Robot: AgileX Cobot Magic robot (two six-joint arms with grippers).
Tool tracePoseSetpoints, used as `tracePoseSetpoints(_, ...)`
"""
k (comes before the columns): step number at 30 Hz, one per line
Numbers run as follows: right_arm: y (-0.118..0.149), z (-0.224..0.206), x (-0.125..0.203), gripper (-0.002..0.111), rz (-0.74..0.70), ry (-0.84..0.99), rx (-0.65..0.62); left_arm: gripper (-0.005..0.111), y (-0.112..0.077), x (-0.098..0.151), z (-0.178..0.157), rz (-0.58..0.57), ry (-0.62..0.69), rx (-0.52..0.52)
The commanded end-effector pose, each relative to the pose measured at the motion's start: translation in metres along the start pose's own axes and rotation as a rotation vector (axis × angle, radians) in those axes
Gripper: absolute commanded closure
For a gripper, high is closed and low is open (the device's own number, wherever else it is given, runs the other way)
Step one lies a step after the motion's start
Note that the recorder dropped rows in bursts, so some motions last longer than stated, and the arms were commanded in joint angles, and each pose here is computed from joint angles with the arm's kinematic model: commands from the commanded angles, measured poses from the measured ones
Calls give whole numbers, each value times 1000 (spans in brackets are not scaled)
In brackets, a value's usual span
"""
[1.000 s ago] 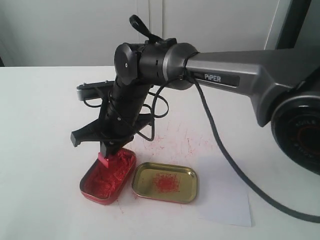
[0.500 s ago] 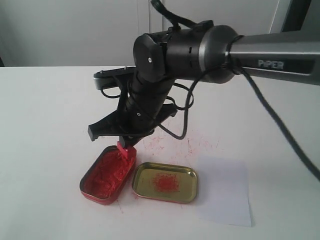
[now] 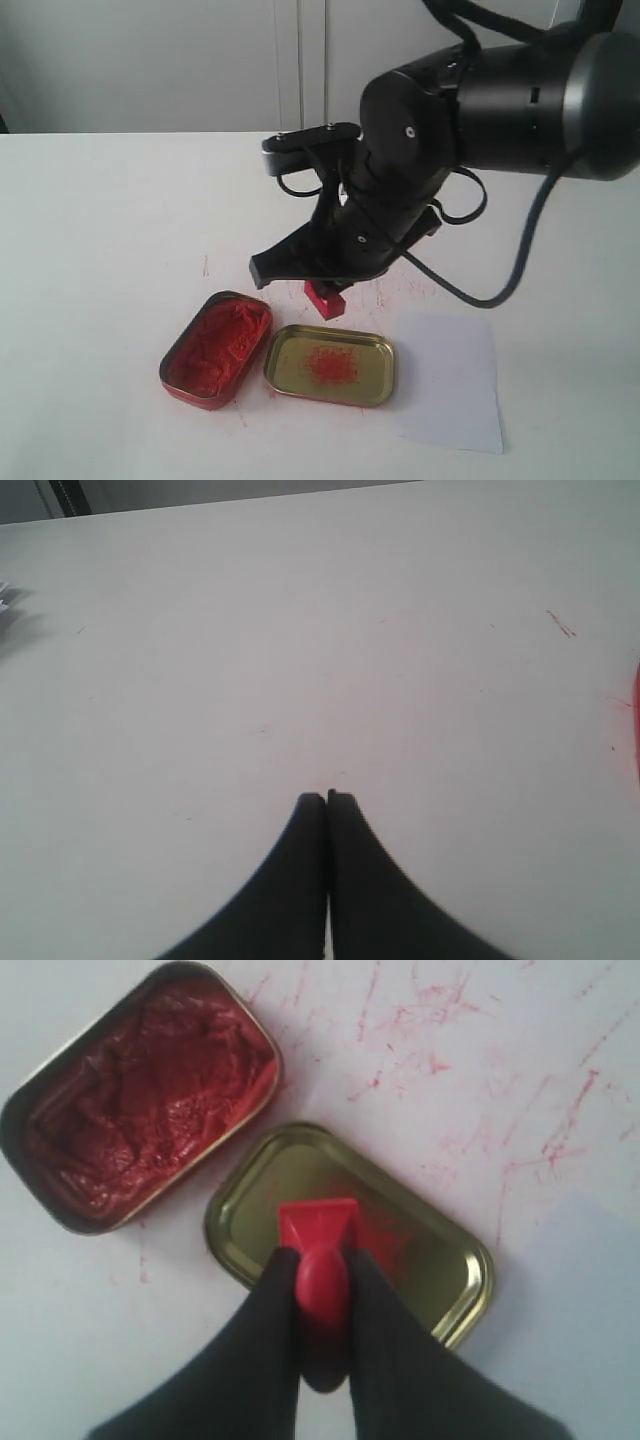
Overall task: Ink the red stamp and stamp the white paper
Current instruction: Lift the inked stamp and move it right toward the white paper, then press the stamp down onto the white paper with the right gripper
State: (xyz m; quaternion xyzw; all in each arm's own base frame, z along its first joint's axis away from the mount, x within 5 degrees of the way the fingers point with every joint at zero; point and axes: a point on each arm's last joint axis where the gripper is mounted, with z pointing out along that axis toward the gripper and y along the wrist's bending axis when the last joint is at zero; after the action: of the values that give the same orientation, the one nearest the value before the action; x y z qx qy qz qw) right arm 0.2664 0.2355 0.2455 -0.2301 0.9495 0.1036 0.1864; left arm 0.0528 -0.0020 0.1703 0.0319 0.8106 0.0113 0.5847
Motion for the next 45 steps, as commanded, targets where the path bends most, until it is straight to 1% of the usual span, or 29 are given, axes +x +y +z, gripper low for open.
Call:
tracePoseSetpoints(1, -20, -5, 16, 108, 39, 0, 28, 107, 0, 0, 0, -9, 0, 3)
tracePoseSetpoints(10, -49, -6, 47, 108, 99, 13, 66, 107, 0, 0, 0, -9, 0, 3)
tracePoseSetpoints(20, -64, 9, 74, 108, 126, 30, 101, 107, 0, 0, 0, -9, 0, 3)
tracePoseSetpoints(24, -71, 14, 84, 108, 118, 39, 154, 107, 0, 0, 0, -9, 0, 3)
tracePoseSetpoints(28, -75, 17, 86, 108, 111, 22, 192, 107, 0, 0, 0, -9, 0, 3)
tracePoseSetpoints(39, -75, 40, 86, 108, 145, 35, 180, 107, 0, 0, 0, -9, 0, 3)
tracePoseSetpoints(45, -86, 46, 86, 108, 183, 49, 192, 107, 0, 0, 0, -9, 0, 3)
